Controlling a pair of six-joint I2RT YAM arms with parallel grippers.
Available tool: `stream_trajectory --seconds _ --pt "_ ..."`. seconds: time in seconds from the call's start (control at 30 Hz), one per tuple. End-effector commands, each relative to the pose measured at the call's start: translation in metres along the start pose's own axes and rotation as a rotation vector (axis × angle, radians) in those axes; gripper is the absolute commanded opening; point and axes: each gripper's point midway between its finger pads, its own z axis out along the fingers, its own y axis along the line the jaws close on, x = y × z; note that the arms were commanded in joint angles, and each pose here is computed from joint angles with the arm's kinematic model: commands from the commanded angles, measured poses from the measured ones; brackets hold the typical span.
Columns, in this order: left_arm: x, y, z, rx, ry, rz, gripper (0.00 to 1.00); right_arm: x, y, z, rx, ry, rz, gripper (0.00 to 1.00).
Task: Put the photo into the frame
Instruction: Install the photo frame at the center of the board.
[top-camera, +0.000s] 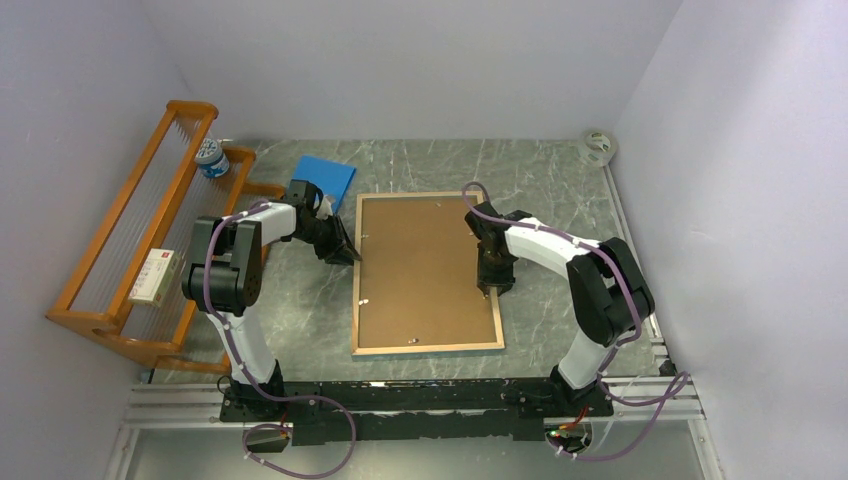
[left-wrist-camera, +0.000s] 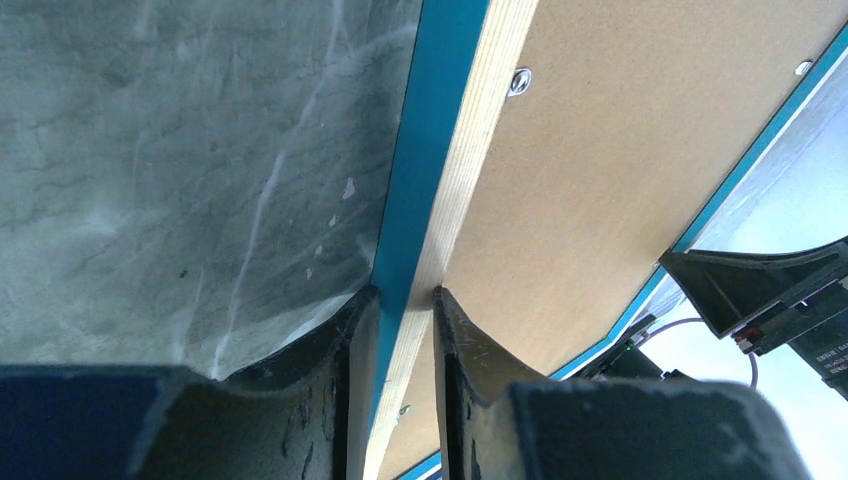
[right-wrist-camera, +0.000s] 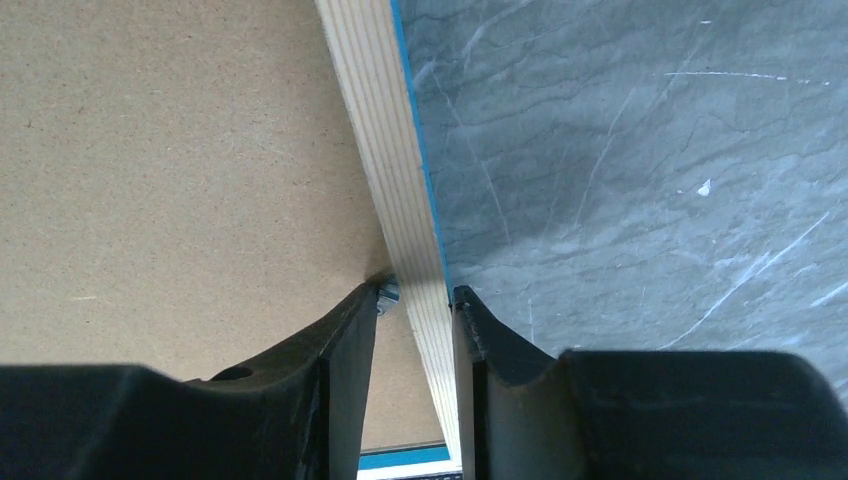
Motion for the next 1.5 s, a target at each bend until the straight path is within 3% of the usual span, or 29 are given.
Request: stream_trajectory --seconds 0.0,0.27,0.47,0.67,0.87,1.07,1.2,1.33,1.47 --pt "0.005 0.011 0.001 -0.06 0.017 0.009 0.3 0.004 -0.006 0.002 0.008 0.003 0.018 0.34" --pt "0.006 0.012 0.002 -0.061 0.019 0.006 0.3 0.004 -0.002 0.001 -0.032 0.001 0.024 0.19" --pt "0.005 0.011 0.002 -0.06 0.017 0.007 0.3 0.001 0.003 -0.004 -0.07 -0.007 0.043 0.14" --pt "0.004 0.011 0.002 -0.06 0.017 0.009 0.3 -0.005 -0.002 -0.005 -0.047 -0.028 0.087 0.45" --pt "0.005 0.012 0.002 -0.06 0.018 0.009 0.31 -0.004 -0.009 0.002 0.022 0.002 0.117 0.48" --pt "0.006 0.013 0.003 -0.064 0.021 0.006 0.3 0.002 -0.01 0.001 0.017 0.029 0.115 0.36" --pt "0.006 0.012 0.003 -0.059 0.021 0.005 0.3 0.008 -0.008 -0.001 -0.001 0.059 0.103 0.18" --pt "0.005 0.013 0.004 -0.059 0.022 0.004 0.3 0.008 -0.006 -0.003 -0.011 0.064 0.101 0.12" --pt "0.005 0.012 0.003 -0.06 0.02 0.005 0.3 0.004 -0.004 -0.007 -0.02 0.052 0.101 0.13"
